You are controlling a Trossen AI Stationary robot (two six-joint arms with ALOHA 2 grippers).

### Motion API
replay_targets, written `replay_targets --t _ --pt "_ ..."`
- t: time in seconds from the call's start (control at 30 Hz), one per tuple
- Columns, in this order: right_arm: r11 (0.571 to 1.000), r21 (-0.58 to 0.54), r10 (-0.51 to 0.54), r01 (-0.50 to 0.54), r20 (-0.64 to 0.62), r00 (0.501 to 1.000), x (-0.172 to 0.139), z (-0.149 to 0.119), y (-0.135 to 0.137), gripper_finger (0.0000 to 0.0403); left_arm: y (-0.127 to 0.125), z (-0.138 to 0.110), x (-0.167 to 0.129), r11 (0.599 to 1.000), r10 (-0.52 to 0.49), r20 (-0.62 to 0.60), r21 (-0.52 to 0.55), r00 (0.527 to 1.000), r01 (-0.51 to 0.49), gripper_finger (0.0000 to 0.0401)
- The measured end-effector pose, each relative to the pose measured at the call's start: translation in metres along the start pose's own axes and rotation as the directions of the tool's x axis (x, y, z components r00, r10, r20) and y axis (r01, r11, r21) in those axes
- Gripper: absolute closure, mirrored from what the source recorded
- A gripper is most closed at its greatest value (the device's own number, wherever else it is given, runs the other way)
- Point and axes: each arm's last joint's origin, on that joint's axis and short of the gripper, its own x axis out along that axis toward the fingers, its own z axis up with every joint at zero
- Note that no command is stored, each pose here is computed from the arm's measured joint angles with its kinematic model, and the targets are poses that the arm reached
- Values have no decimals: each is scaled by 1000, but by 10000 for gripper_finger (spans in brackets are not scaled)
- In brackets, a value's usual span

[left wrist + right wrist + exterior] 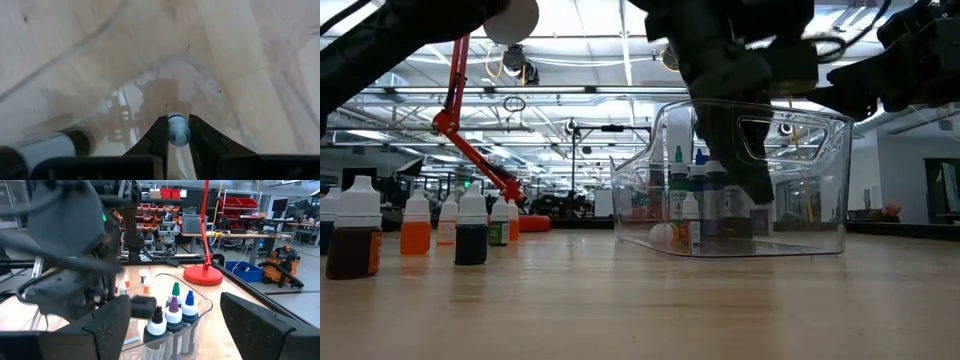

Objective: Pick & Place food coloring
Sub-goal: Put the black food coloring bottle into the transparent container, then put the orange food coloring bottle into the transparent container

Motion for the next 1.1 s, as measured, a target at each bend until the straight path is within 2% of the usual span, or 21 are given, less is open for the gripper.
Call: replay_targets --t 0.5,0.8,1.1 --pt "1000 -1 0 0 -6 1000 0 -1 0 108 -2 -2 7 999 -25 -11 -29 1000 25 349" --pt "1000 -1 0 0 -6 1000 0 -1 0 108 -2 -3 7 997 -27 -16 -78 1000 26 268" --pt "1000 -1 0 0 -6 1000 0 0 0 108 -4 -1 -1 994 -26 -7 -105 1000 25 244"
